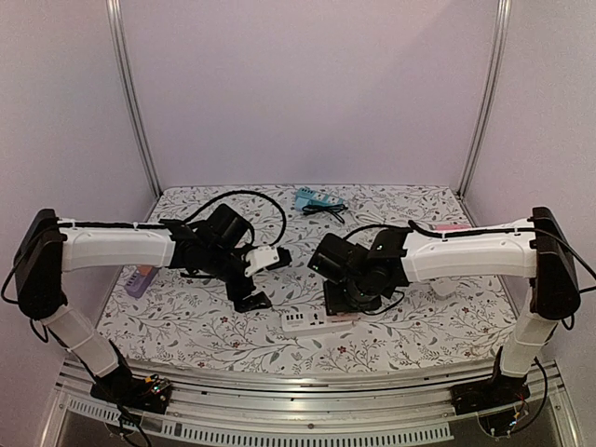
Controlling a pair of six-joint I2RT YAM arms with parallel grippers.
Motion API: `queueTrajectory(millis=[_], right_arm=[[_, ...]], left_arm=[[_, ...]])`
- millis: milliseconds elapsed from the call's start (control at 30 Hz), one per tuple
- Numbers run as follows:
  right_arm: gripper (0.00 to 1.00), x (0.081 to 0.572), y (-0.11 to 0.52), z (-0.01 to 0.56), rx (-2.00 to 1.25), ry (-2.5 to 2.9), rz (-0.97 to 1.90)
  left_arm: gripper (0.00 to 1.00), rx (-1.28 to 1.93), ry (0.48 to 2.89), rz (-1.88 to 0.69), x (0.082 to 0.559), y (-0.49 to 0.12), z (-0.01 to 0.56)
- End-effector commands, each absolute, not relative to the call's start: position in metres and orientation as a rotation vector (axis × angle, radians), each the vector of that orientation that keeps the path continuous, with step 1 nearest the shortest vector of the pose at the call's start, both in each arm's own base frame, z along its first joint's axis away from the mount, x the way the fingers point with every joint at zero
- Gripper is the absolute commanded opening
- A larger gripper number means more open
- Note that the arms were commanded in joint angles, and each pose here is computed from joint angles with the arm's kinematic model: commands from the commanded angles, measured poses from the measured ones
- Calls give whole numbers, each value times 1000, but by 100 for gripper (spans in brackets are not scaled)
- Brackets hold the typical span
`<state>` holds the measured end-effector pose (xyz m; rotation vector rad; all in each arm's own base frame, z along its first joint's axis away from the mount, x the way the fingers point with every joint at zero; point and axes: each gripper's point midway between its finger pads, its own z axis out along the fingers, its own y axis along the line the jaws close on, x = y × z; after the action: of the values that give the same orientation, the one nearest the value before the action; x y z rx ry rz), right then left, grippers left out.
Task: Insert the plug
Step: Insert the plug into the socket.
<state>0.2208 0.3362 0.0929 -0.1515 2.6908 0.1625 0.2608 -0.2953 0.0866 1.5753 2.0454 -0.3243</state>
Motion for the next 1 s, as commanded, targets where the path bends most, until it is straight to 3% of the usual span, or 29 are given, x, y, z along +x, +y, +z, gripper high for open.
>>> queueTrajectory(millis=[0, 567, 967], right_arm=[[0, 216, 331, 76, -148, 2719, 118], [0, 220, 347, 74, -184, 2719, 175], [0, 204, 322, 18, -231, 2822, 1]], left_arm=[[100, 1590, 2064, -302, 264, -291, 74], [100, 1605, 2076, -317, 262, -292, 69], [100, 1610, 2081, -323, 261, -293, 68]])
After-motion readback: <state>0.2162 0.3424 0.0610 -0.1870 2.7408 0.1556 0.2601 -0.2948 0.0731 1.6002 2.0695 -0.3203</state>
